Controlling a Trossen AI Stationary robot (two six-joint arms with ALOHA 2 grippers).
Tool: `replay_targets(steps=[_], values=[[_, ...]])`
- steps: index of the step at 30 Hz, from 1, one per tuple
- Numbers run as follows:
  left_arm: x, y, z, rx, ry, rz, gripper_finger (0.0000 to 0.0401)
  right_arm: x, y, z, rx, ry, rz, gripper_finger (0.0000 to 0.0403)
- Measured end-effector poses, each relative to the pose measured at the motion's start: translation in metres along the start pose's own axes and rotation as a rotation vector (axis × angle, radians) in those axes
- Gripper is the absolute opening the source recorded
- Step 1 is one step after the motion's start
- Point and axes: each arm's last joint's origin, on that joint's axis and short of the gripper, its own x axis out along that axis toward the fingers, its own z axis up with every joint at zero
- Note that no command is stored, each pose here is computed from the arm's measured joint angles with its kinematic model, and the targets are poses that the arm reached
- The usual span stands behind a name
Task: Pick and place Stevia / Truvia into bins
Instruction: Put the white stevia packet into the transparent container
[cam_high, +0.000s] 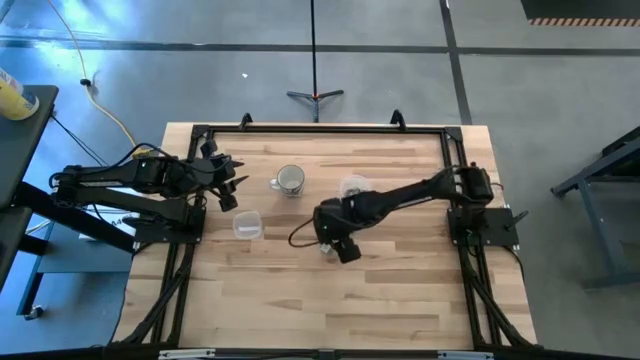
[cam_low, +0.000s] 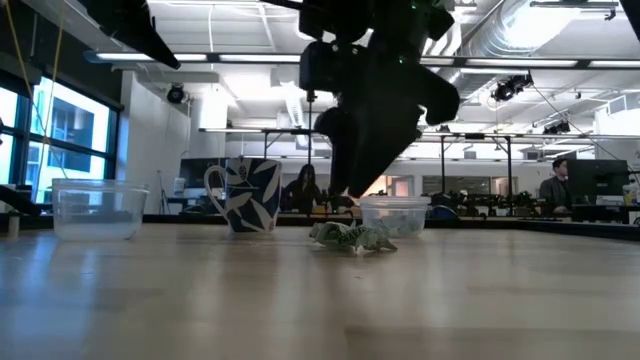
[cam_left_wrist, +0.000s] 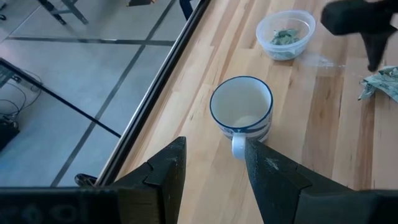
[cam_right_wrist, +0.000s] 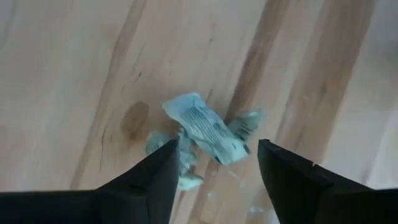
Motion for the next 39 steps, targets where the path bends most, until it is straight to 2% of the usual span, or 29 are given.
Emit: replay_targets(steps=[5, 10, 15, 18, 25, 30, 32, 35, 39], values=[[0.0, 0.0, 0.0, 0.0, 0.0, 0.0, 0.02, 0.016, 0.009, 0.003, -0.031, 0.0, -0.018, 0.0188], [0.0, 0.0, 0.0, 0.0, 0.0, 0.0, 0.02, 0.033, 0.01, 0.001, -0.044, 0.018, -0.008, 0.0185], [0.0, 0.0, 0.0, 0.0, 0.0, 0.0, 0.02, 0.04, 0.007, 0.002, -0.063, 0.023, -0.068, 0.0189], [0.0, 0.0, 0.0, 0.0, 0.0, 0.0, 0.02, 0.04, 0.006, 0.001, -0.053, 0.04, -0.094, 0.0178], [0.0, 0.0, 0.0, 0.0, 0.0, 0.0, 0.02, 0.036, 0.006, 0.001, 0.017, 0.08, -0.076, 0.009], [0.0, 0.0, 0.0, 0.0, 0.0, -0.001, 0.02, 0.027, 0.003, 0.009, 0.033, 0.077, -0.13, 0.0021], [0.0, 0.0, 0.0, 0.0, 0.0, 0.0, 0.02, 0.021, 0.001, 0.013, 0.04, 0.088, -0.166, 0.0006], [0.0, 0.0, 0.0, 0.0, 0.0, 0.0, 0.02, 0.008, -0.007, 0.021, 0.13, 0.091, -0.194, 0.0008], [0.0, 0.0, 0.0, 0.0, 0.0, 0.0, 0.02, -0.012, -0.025, 0.025, 0.352, 0.089, -0.267, 0.0002]])
